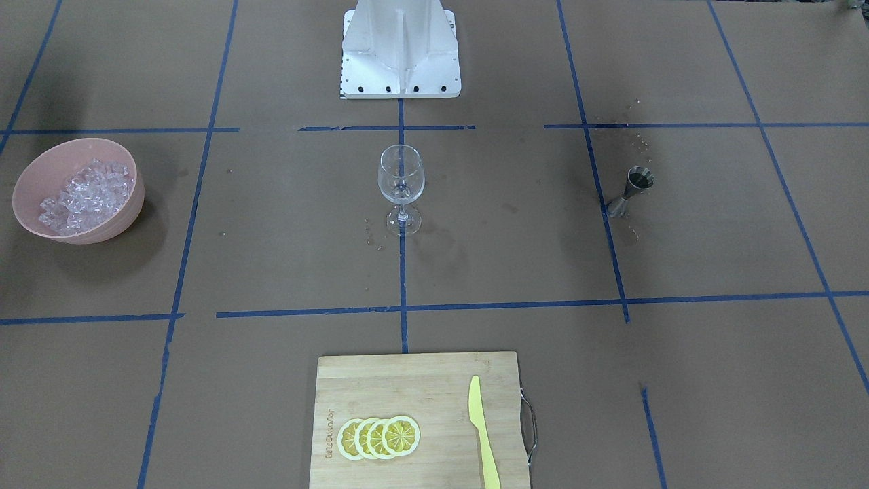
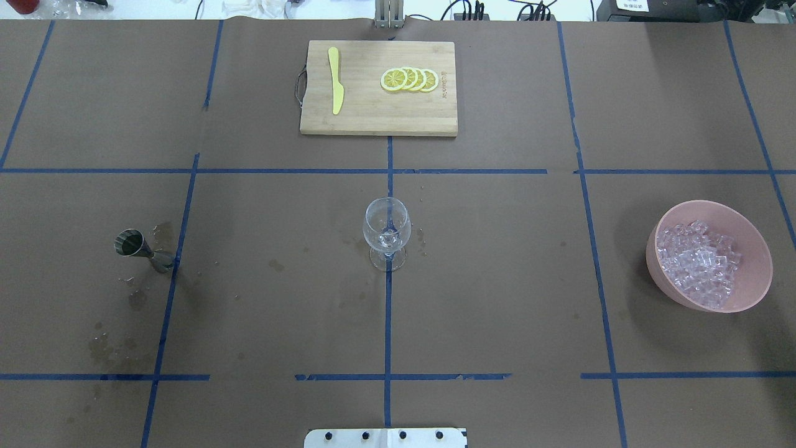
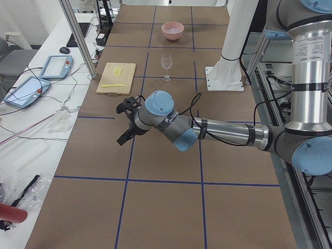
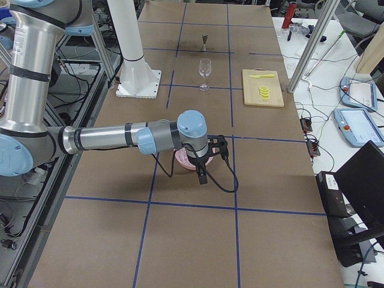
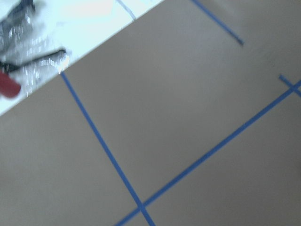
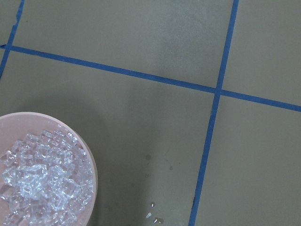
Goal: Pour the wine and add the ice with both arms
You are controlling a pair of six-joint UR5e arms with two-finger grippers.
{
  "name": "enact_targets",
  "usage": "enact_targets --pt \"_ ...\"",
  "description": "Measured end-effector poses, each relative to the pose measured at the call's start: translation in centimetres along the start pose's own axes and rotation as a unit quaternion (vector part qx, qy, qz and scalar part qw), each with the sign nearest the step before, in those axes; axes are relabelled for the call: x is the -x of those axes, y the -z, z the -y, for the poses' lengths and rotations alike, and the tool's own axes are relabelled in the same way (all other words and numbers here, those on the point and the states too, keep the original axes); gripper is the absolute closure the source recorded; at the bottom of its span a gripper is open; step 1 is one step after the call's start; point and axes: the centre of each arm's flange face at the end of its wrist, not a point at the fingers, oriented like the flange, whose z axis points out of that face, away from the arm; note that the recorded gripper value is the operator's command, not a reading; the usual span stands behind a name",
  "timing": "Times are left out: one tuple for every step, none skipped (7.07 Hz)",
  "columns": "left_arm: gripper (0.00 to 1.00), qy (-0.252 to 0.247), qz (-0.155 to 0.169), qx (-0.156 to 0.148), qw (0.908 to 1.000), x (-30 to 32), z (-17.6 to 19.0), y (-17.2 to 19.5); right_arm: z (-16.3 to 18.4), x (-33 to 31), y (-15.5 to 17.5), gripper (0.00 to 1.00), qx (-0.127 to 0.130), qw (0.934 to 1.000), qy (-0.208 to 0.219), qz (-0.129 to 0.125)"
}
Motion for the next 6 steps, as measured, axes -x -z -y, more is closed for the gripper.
enact_targets --pt "0.0 0.014 -0.019 -0.038 0.999 -2.3 0.2 -0.6 0.3 0.2 0.2 0.0 -0.003 1.0 0.003 0.0" --pt "0.0 0.016 -0.036 -0.07 0.9968 -5.1 -0.1 -1.8 0.5 0.4 0.4 0.0 -0.006 1.0 0.002 0.0" --pt "0.0 0.026 -0.04 -0.095 0.9943 -7.8 -0.4 -3.2 0.7 0.6 0.5 0.0 -0.008 1.0 0.0 0.0" --pt "0.0 0.041 -0.039 -0.121 0.9911 -10.7 -1.2 -5.1 0.7 0.6 0.6 0.0 -0.009 1.0 -0.002 -0.001" --pt "0.0 0.061 -0.037 -0.147 0.9865 -14.2 -1.8 -6.9 0.6 0.6 0.6 0.0 -0.009 1.0 -0.003 -0.001" --pt "0.0 0.087 -0.038 -0.168 0.9812 -17.6 -2.4 -8.5 0.5 0.5 0.6 0.0 -0.008 1.0 -0.005 -0.001"
